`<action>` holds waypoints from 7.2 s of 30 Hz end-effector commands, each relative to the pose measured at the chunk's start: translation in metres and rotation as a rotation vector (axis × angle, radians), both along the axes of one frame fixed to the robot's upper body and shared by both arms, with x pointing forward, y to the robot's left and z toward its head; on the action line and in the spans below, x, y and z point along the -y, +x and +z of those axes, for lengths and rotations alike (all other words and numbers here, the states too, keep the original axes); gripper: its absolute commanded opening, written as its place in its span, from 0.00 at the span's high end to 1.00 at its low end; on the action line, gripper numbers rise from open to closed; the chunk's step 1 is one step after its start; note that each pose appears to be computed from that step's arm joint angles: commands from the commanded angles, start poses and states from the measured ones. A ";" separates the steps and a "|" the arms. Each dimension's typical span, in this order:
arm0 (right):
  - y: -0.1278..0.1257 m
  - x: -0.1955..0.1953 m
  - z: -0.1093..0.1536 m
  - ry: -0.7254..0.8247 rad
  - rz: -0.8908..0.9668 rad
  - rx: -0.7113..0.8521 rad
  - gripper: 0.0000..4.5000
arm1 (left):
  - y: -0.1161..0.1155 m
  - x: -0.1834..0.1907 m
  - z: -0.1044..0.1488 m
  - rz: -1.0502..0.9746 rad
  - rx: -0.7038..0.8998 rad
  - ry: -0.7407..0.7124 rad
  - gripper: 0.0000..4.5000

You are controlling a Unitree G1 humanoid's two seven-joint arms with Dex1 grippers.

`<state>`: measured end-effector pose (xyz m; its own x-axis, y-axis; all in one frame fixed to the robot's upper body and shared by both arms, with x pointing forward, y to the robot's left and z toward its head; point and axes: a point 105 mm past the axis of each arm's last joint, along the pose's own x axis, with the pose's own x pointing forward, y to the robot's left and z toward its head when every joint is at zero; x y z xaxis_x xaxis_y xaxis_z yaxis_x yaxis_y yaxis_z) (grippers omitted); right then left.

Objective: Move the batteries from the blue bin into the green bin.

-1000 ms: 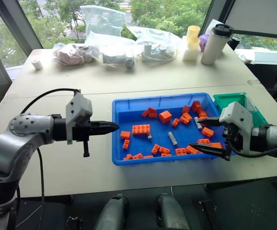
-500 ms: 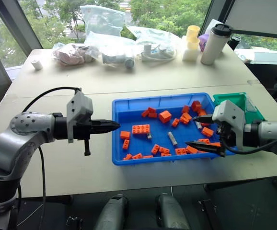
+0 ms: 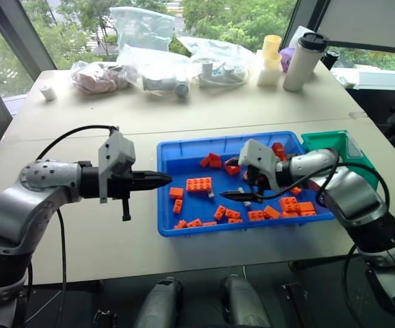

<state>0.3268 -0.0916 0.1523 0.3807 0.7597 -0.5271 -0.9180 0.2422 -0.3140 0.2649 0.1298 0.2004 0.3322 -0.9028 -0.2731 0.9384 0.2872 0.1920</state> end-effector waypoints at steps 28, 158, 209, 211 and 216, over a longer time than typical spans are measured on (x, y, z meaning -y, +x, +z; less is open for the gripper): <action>0.034 -0.074 0.000 0.003 0.144 0.040 0.74 | 0.000 -0.001 0.005 0.045 0.088 0.001 1.00; -0.010 0.139 0.068 0.037 -0.949 0.077 1.00 | 0.004 0.036 -0.006 0.005 0.108 -0.084 1.00; 0.009 0.121 -0.032 0.006 -0.877 -0.199 0.02 | 0.004 0.053 0.002 -0.015 0.125 -0.113 1.00; 0.009 0.119 -0.034 0.016 -0.874 -0.208 0.07 | 0.006 0.053 0.003 -0.010 0.131 -0.119 1.00; 0.010 0.114 -0.037 0.007 -0.856 -0.200 0.54 | 0.008 0.054 0.004 -0.005 0.134 -0.125 1.00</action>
<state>0.3369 -0.2047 0.1158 0.7177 0.2682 -0.6427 -0.4580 0.8770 -0.1454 0.2740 0.0770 0.1944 0.3563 -0.9246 -0.1344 0.9177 0.3192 0.2367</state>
